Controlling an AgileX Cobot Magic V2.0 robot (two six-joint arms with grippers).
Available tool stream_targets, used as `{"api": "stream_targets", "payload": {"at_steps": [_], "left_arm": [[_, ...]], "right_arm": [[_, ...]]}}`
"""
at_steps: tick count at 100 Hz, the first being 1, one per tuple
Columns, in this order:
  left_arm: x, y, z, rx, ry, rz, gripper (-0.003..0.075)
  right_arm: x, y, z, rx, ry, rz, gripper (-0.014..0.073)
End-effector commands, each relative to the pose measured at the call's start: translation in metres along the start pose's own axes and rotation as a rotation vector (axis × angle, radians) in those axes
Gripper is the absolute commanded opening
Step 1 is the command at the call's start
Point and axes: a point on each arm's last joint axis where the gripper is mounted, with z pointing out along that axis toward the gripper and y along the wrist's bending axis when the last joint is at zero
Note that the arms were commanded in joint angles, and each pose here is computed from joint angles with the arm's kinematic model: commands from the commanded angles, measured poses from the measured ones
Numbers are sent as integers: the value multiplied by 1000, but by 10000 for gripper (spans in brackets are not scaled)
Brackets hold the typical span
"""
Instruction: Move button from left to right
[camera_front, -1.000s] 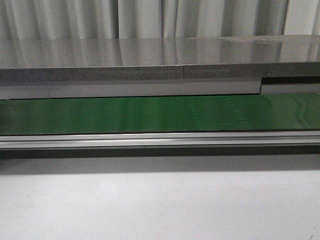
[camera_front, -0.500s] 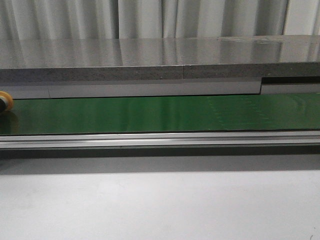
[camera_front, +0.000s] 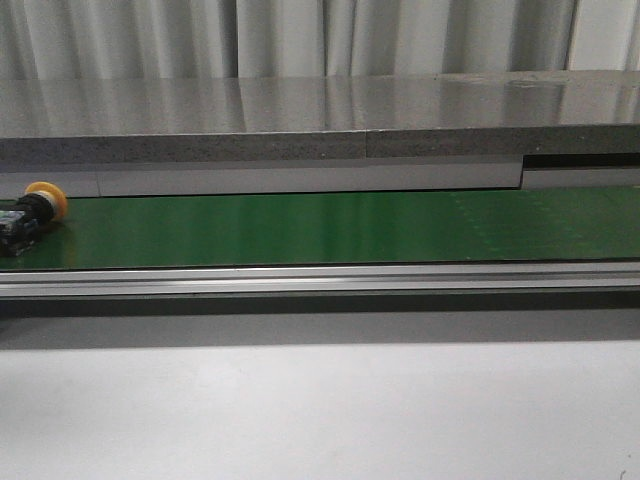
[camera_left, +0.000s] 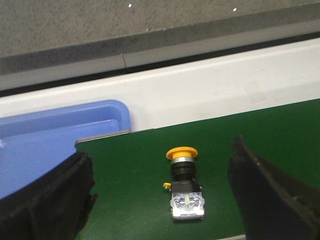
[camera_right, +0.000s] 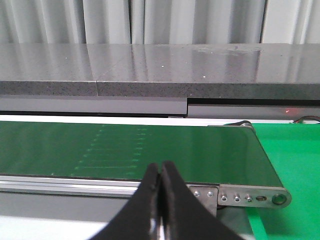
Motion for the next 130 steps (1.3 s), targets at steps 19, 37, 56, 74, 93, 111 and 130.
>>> {"api": "stream_targets", "payload": {"at_steps": [19,37,56,74,93,111,130], "left_arm": [[36,-17,-50,-11,-293,13,543],[68,-19,-77,-32,-399,9,533],[97,-23,-99,-26,-439,14,512],[118,-25,-108,-19,-452,17,513],[129,-26,-105,-17,-438,18,512],[129,-26,-106,-17,-439,18,512],[129,-26,-106,-17,-441,17,370]], "right_arm": [[-14,1,-3,-7,-109,-10,-68],[-14,1,-3,-7,-109,-10,-68],[-14,1,-3,-7,-109,-10,-68],[-14,1,-3,-7,-109,-10,-68],[-14,1,-3,-7,-109,-10,-68],[-14,1,-3,-7,-109,-10,-68],[-14,1,-3,-7,-109,-10,-68]]}}
